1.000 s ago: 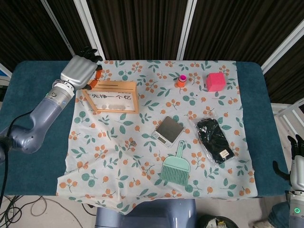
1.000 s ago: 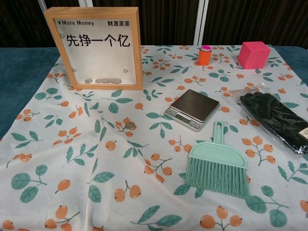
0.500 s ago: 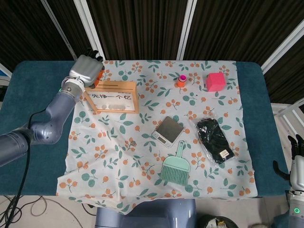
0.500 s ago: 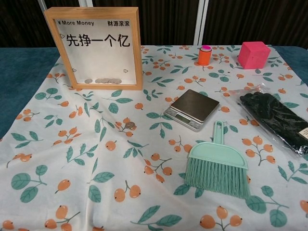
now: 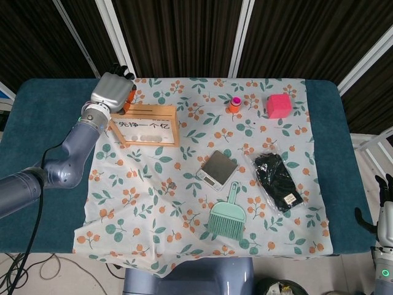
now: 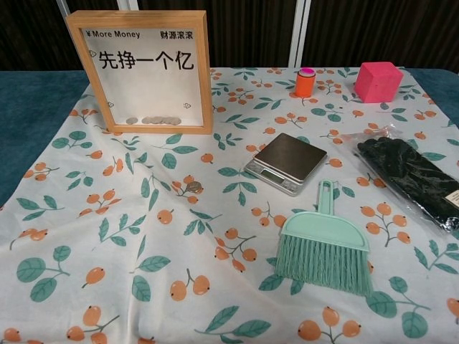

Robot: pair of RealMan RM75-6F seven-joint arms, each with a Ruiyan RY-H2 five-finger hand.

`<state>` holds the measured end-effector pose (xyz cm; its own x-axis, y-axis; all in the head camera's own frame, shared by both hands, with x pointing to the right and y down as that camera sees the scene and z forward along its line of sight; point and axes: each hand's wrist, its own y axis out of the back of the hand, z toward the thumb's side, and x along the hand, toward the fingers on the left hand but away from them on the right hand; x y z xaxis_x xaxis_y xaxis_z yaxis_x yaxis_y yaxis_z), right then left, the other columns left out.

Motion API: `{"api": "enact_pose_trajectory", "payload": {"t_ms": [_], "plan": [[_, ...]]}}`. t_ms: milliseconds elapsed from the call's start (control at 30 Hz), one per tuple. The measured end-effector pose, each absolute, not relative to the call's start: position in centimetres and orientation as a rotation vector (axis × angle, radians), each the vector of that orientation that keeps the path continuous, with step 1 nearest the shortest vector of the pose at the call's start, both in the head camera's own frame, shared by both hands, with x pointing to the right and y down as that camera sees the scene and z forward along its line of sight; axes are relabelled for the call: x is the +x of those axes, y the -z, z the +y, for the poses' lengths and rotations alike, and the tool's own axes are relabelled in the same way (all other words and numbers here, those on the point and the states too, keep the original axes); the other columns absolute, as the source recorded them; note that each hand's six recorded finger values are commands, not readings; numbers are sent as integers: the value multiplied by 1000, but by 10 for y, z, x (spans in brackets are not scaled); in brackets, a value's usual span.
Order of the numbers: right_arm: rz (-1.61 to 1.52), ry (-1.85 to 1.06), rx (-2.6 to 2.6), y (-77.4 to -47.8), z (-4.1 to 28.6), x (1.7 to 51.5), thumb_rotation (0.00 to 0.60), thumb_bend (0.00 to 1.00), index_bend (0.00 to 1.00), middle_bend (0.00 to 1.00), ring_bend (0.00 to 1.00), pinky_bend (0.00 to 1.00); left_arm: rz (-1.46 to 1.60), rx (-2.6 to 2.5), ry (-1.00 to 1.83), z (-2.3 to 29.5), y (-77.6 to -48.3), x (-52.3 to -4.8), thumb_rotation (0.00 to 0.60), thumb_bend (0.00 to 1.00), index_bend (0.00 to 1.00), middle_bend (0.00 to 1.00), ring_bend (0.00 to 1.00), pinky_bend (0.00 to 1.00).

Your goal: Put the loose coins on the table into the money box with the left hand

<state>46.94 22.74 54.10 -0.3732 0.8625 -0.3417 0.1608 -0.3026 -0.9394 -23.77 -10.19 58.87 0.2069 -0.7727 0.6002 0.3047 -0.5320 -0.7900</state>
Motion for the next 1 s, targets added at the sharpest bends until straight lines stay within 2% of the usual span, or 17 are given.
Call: {"api": "enact_pose_trajectory", "payload": {"t_ms": [133, 1000], "plan": [[-1403, -1729, -1321, -542, 228, 468, 600, 395, 117, 27, 50, 0, 460, -1596, 1487, -101, -592, -237, 600, 491, 751, 167, 0, 0], [-1409, -1731, -1322, -541, 227, 469, 600, 395, 117, 27, 50, 0, 435, -1622, 1482, -98, -608, -230, 600, 509, 742, 167, 0, 0]]}}
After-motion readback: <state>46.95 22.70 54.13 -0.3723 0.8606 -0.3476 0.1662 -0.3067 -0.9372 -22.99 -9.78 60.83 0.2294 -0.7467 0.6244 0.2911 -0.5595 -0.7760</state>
